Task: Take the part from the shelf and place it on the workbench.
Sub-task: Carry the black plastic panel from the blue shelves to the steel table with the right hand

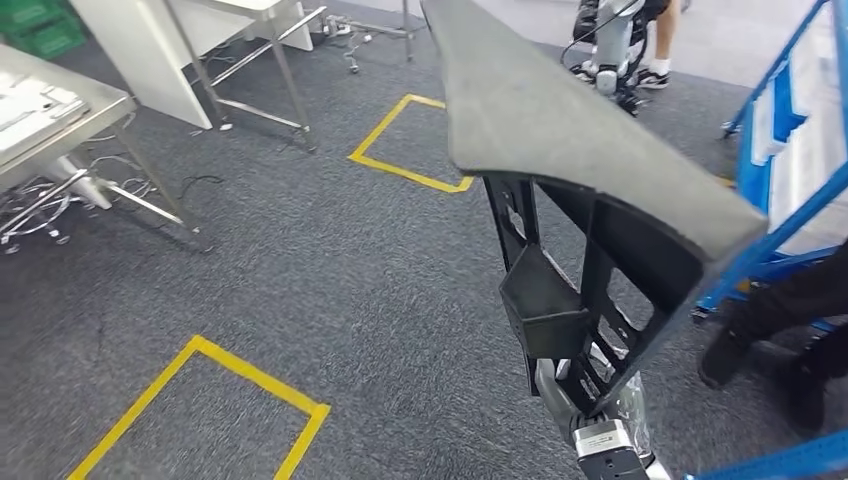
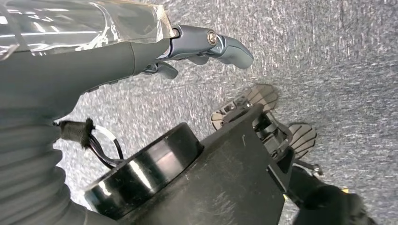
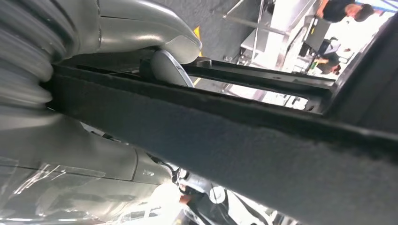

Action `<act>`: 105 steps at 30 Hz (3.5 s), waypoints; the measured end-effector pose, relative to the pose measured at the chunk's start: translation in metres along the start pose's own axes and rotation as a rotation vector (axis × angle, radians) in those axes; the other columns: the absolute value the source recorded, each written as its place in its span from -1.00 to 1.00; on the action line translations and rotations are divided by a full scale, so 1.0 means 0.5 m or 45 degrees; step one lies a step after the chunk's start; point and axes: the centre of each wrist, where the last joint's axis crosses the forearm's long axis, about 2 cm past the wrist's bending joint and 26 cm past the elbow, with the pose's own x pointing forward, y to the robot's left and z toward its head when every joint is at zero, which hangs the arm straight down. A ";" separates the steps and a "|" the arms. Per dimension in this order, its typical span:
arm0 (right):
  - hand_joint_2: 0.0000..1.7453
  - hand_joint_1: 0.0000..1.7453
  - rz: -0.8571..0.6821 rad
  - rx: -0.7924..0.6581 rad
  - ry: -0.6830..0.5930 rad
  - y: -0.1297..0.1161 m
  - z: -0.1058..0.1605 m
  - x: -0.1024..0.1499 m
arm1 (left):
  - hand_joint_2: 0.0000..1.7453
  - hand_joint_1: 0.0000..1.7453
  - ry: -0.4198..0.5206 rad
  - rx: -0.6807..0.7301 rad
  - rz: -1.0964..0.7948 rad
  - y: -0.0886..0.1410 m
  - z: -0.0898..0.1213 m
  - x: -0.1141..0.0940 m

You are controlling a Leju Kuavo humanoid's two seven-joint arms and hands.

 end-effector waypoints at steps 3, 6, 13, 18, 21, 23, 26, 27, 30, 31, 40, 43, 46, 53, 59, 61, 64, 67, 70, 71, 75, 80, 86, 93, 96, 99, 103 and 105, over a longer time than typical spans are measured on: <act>1.00 1.00 0.001 0.004 -0.011 -0.001 -0.005 0.001 | 1.00 -1.00 0.008 -0.002 0.008 -0.003 0.003 -0.006; 1.00 1.00 0.001 0.011 -0.019 -0.001 -0.009 0.002 | 1.00 -1.00 0.013 0.000 0.022 -0.005 0.004 -0.009; 1.00 1.00 -0.007 0.068 -0.074 0.020 -0.028 0.012 | 1.00 -1.00 0.051 0.038 0.166 -0.005 0.013 -0.030; 1.00 1.00 0.001 0.088 -0.087 0.040 -0.034 0.020 | 1.00 -1.00 0.156 0.055 0.217 0.012 0.014 -0.035; 1.00 1.00 0.007 0.088 -0.083 0.045 -0.034 0.020 | 1.00 -1.00 0.178 0.051 0.217 0.008 0.019 -0.046; 1.00 1.00 0.012 0.092 -0.068 0.047 -0.029 0.018 | 1.00 -1.00 0.176 0.051 0.217 0.008 0.019 -0.045; 1.00 1.00 0.019 0.099 -0.054 0.051 -0.023 0.016 | 1.00 -1.00 0.177 0.051 0.218 0.007 0.020 -0.047; 1.00 1.00 0.020 0.100 -0.054 0.052 -0.023 0.016 | 1.00 -1.00 0.176 0.052 0.218 0.007 0.020 -0.048; 1.00 1.00 0.023 0.102 -0.051 0.054 -0.021 0.015 | 1.00 -1.00 0.162 0.057 0.219 0.009 0.019 -0.047; 1.00 1.00 0.024 0.103 -0.050 0.055 -0.021 0.015 | 1.00 -1.00 0.158 0.059 0.221 0.010 0.019 -0.047; 1.00 1.00 0.025 0.097 -0.043 0.059 -0.022 0.015 | 1.00 -1.00 0.135 0.049 0.242 0.008 0.018 -0.044; 1.00 1.00 0.018 0.087 -0.038 0.060 -0.021 0.015 | 1.00 -1.00 0.150 0.042 0.248 0.007 0.019 -0.046; 1.00 1.00 0.002 0.074 -0.026 0.060 -0.017 0.013 | 1.00 -1.00 0.161 0.051 0.249 0.011 0.018 -0.045; 1.00 1.00 -0.023 0.080 -0.013 0.063 -0.007 0.006 | 1.00 -1.00 0.190 0.065 0.269 0.012 0.022 -0.053; 1.00 1.00 -0.025 0.090 -0.011 0.066 -0.003 0.000 | 1.00 -1.00 0.186 0.061 0.287 0.012 0.023 -0.055; 1.00 1.00 -0.026 0.091 -0.014 0.067 -0.003 -0.001 | 1.00 -1.00 0.175 0.063 0.289 0.013 0.022 -0.053; 1.00 1.00 -0.030 0.092 -0.020 0.067 -0.006 -0.001 | 1.00 -1.00 0.171 0.065 0.288 0.013 0.023 -0.055; 1.00 1.00 -0.035 0.092 -0.023 0.067 -0.007 0.000 | 1.00 -1.00 0.168 0.069 0.287 0.015 0.024 -0.057; 1.00 1.00 -0.037 0.093 -0.024 0.067 -0.007 0.000 | 1.00 -1.00 0.155 0.074 0.290 0.017 0.021 -0.053; 1.00 1.00 -0.038 0.093 -0.025 0.067 -0.007 0.000 | 1.00 -1.00 0.153 0.074 0.291 0.018 0.021 -0.052; 1.00 1.00 -0.037 0.094 -0.029 0.067 -0.009 0.000 | 1.00 -1.00 0.156 0.078 0.292 0.020 0.022 -0.055; 1.00 1.00 -0.038 0.093 -0.033 0.067 -0.012 0.001 | 1.00 -1.00 0.165 0.082 0.294 0.021 0.025 -0.061; 1.00 1.00 -0.038 0.095 -0.017 0.067 -0.007 0.000 | 1.00 -1.00 0.176 0.078 0.295 0.020 0.023 -0.058; 1.00 1.00 -0.056 0.087 -0.004 0.066 -0.009 0.000 | 1.00 -1.00 0.184 0.075 0.306 0.017 0.025 -0.060; 1.00 1.00 -0.061 0.081 -0.004 0.066 -0.010 0.000 | 1.00 -1.00 0.187 0.073 0.308 0.017 0.026 -0.063; 1.00 1.00 -0.061 0.073 -0.001 0.066 -0.008 0.000 | 1.00 -1.00 0.178 0.060 0.315 0.019 0.025 -0.060; 1.00 1.00 -0.061 0.057 -0.006 0.066 -0.005 -0.001 | 1.00 -1.00 0.168 0.053 0.317 0.021 0.022 -0.055; 1.00 1.00 -0.062 0.045 -0.014 0.066 -0.005 0.000 | 1.00 -1.00 0.165 0.054 0.315 0.022 0.023 -0.056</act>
